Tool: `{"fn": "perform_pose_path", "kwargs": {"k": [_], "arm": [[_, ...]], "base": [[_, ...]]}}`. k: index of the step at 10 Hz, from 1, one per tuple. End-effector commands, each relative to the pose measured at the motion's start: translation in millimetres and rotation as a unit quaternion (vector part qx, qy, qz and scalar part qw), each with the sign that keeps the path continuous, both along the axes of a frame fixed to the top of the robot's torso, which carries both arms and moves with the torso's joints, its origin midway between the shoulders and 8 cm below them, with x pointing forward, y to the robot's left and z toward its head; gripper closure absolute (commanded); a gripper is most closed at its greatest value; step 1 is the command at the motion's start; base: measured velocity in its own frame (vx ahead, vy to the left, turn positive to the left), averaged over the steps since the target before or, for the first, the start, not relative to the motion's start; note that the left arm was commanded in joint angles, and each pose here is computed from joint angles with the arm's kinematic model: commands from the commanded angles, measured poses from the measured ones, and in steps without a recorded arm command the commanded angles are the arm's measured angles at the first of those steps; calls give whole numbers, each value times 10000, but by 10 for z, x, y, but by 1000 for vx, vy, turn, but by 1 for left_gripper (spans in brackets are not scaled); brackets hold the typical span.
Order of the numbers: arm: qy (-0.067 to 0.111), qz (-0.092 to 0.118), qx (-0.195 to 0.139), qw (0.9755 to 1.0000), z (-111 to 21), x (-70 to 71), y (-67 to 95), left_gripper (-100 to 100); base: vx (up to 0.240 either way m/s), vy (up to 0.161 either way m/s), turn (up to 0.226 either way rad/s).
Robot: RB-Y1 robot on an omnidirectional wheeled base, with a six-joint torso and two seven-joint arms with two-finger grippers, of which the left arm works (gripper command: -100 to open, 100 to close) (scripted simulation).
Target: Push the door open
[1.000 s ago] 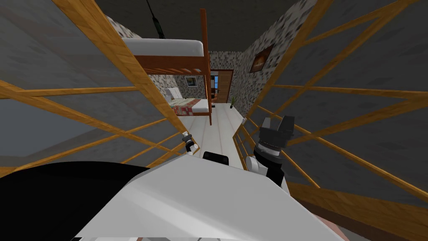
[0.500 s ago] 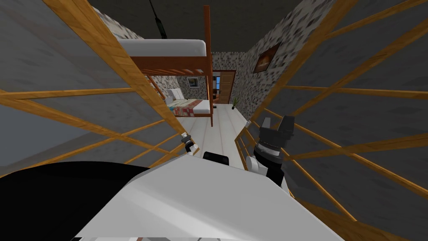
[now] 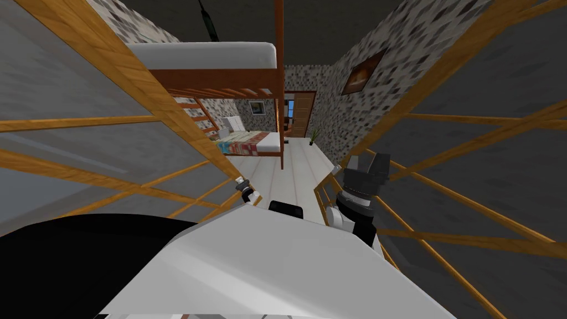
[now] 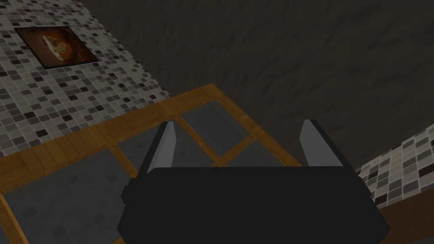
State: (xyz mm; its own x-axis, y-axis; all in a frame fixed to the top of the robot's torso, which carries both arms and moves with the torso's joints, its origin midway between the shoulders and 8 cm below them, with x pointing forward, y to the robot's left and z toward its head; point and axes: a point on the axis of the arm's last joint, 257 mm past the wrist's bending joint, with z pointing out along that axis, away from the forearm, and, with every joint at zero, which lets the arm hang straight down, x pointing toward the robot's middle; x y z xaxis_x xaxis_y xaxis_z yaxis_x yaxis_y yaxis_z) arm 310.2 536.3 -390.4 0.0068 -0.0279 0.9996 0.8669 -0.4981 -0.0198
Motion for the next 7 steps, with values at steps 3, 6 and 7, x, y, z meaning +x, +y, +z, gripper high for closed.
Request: {"fn": "perform_pose_path", "kwargs": {"k": [3, 6, 7], "arm": [[-42, 376, -12, 9993, 9, -225, 208, 100], [-57, 433, -55, 9990, -11, -246, 191, 100], [-54, 608, -17, 9981, 13, -371, 328, 100]], "base": [[206, 124, 64], [118, 57, 42], [97, 73, 25]]}}
